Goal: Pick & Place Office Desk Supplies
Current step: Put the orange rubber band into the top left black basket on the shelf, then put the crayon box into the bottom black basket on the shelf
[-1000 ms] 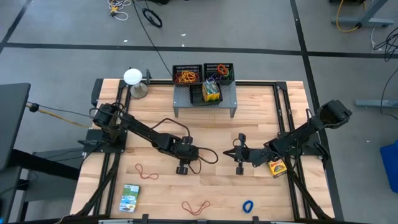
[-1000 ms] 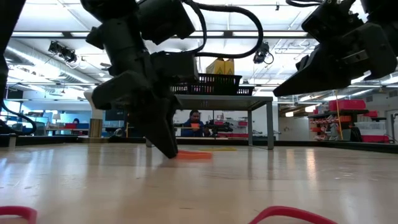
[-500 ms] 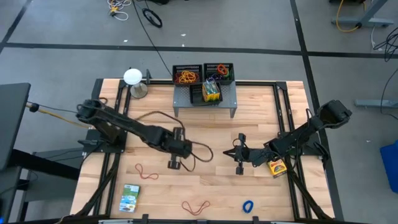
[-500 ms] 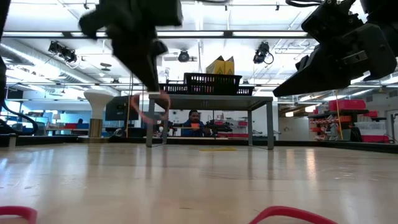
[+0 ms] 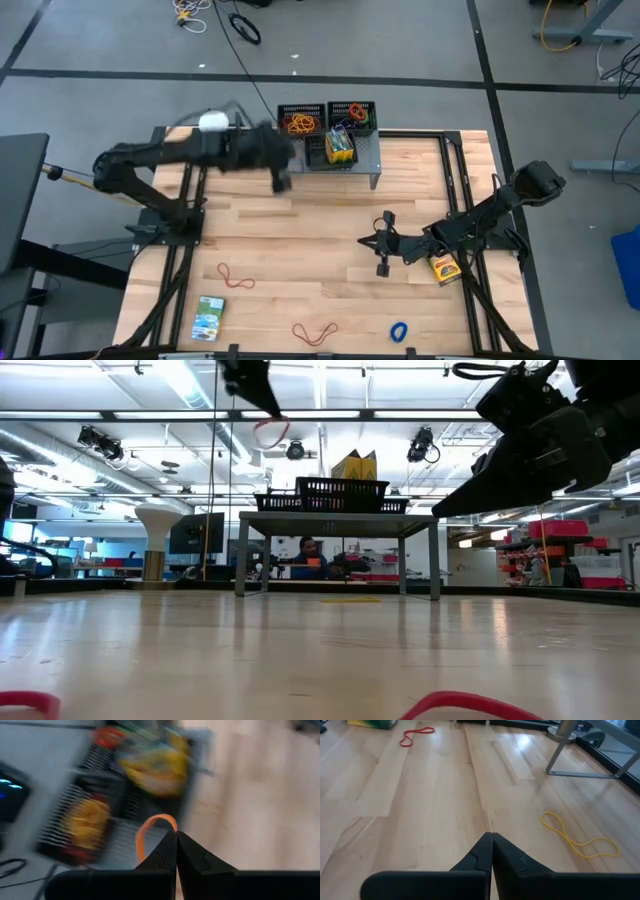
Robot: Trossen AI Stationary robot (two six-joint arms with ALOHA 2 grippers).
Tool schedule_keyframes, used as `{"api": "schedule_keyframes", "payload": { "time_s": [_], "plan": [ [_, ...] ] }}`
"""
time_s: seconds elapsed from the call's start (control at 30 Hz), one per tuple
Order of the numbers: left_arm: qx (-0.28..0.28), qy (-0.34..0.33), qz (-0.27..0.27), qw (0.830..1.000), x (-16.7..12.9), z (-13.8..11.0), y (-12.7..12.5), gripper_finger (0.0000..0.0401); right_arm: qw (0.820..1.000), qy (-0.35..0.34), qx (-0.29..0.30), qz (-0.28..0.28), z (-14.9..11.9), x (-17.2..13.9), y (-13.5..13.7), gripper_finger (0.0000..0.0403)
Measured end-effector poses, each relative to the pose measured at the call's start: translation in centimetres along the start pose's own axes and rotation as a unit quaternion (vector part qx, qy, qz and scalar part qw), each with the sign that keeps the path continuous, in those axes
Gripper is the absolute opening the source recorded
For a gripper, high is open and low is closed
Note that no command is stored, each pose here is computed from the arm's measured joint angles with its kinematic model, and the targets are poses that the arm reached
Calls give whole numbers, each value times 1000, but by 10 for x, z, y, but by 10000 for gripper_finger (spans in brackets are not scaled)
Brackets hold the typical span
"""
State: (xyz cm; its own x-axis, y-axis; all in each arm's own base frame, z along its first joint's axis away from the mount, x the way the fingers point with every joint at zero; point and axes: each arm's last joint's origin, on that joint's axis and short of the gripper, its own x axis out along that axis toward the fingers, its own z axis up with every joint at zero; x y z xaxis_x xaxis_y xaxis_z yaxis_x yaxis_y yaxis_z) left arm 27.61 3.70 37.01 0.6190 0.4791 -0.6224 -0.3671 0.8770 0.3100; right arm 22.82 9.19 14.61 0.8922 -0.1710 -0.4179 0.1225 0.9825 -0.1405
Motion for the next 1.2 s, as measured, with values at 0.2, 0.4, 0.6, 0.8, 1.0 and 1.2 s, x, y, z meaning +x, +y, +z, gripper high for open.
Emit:
{"api": "schedule_keyframes", "payload": {
  "time_s": [0.2,0.4,0.6,0.8,1.0,1.2],
  "plan": [
    [-34,-15,21,999,20,34,74,3,1000,-1,6,-2,0,0,-1,11],
    [-54,25,11,998,70,34,115,4,1000,-2,7,-1,1,0,-1,11],
    [-38,81,7,996,117,19,125,5,1000,-2,5,-1,1,0,-1,11],
    [-37,102,22,994,150,11,128,11,1000,-2,5,-1,1,0,-1,11],
    [-35,107,41,993,156,11,127,56,1000,-2,4,-1,1,0,-1,11],
    [-37,105,45,993,148,14,129,121,1000,-2,1,-1,1,0,-1,11]
  ]
}}
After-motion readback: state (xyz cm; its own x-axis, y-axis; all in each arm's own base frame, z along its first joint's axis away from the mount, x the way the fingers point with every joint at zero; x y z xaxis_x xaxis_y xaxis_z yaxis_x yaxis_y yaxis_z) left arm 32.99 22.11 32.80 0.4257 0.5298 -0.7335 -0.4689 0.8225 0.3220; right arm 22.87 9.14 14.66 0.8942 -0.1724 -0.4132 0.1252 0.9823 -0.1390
